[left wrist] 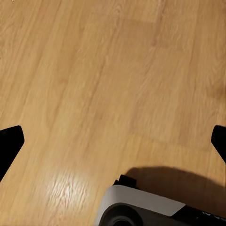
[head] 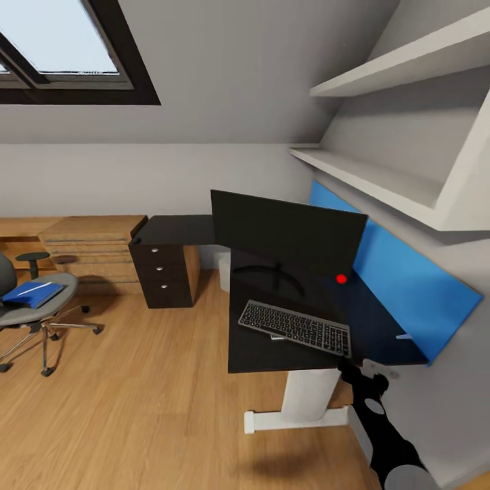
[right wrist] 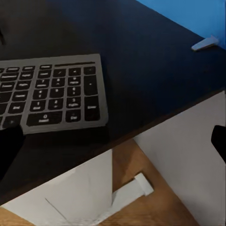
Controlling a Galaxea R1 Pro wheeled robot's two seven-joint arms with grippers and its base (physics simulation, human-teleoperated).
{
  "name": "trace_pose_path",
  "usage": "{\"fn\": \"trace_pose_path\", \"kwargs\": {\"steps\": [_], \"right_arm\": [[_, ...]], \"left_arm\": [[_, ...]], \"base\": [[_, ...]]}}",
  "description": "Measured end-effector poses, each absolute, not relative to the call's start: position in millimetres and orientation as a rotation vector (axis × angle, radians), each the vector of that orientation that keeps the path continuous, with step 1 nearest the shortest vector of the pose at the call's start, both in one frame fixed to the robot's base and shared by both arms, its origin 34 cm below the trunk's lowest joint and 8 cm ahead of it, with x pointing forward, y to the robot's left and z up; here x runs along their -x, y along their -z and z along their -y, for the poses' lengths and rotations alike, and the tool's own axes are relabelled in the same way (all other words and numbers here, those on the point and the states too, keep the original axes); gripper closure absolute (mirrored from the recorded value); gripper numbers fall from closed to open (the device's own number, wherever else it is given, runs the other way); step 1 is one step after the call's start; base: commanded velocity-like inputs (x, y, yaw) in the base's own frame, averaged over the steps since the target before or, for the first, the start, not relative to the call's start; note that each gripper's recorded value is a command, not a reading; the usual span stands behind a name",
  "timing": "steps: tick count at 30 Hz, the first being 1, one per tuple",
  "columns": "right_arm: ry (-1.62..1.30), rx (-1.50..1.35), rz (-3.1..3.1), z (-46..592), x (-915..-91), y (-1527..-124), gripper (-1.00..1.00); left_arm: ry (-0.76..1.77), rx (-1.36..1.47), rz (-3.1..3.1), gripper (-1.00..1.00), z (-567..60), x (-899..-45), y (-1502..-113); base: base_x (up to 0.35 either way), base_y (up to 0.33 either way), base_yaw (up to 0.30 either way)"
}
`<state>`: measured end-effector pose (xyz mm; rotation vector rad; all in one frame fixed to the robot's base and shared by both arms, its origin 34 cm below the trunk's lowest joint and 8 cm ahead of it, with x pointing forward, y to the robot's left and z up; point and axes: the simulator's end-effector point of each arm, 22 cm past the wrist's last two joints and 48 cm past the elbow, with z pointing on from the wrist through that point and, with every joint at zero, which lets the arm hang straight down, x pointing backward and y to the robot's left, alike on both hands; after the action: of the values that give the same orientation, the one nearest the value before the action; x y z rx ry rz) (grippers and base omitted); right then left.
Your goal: In the bedroom, organize the workspace by keeping the computer under the desk, ensuring the monitor is on the desk, placing the keyboard on the desk next to the monitor, placing the mouse on the desk next to the keyboard, moving the folder from the swivel chair onto the desk next to the mouse, stacking the notebook on top of the folder with the pen on top of the notebook, and positioning the swivel chair next to the desk.
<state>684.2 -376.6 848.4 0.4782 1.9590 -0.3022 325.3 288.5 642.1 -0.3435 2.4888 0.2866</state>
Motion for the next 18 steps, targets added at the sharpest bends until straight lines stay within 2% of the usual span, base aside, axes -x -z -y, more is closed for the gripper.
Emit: {"fn": "trace_pose_path", "kwargs": {"steps": [9, 18], "right_arm": [[0.214, -0.44, -2.069, 371.4, -679.6, -813.0, -1.0], [0.221, -0.443, -2.069, 378.7, -678.8, -813.1, -1.0]], "left_arm": [[-0.288, 0.343, -2.488, -1.0, -289.5, -325.2, -642.3], [-0.29, 0.343, -2.488, -1.0, -290.0, -325.1, -642.3]], "base": [[0.298, -0.01, 0.0], [0.321, -0.098, 0.0]]}}
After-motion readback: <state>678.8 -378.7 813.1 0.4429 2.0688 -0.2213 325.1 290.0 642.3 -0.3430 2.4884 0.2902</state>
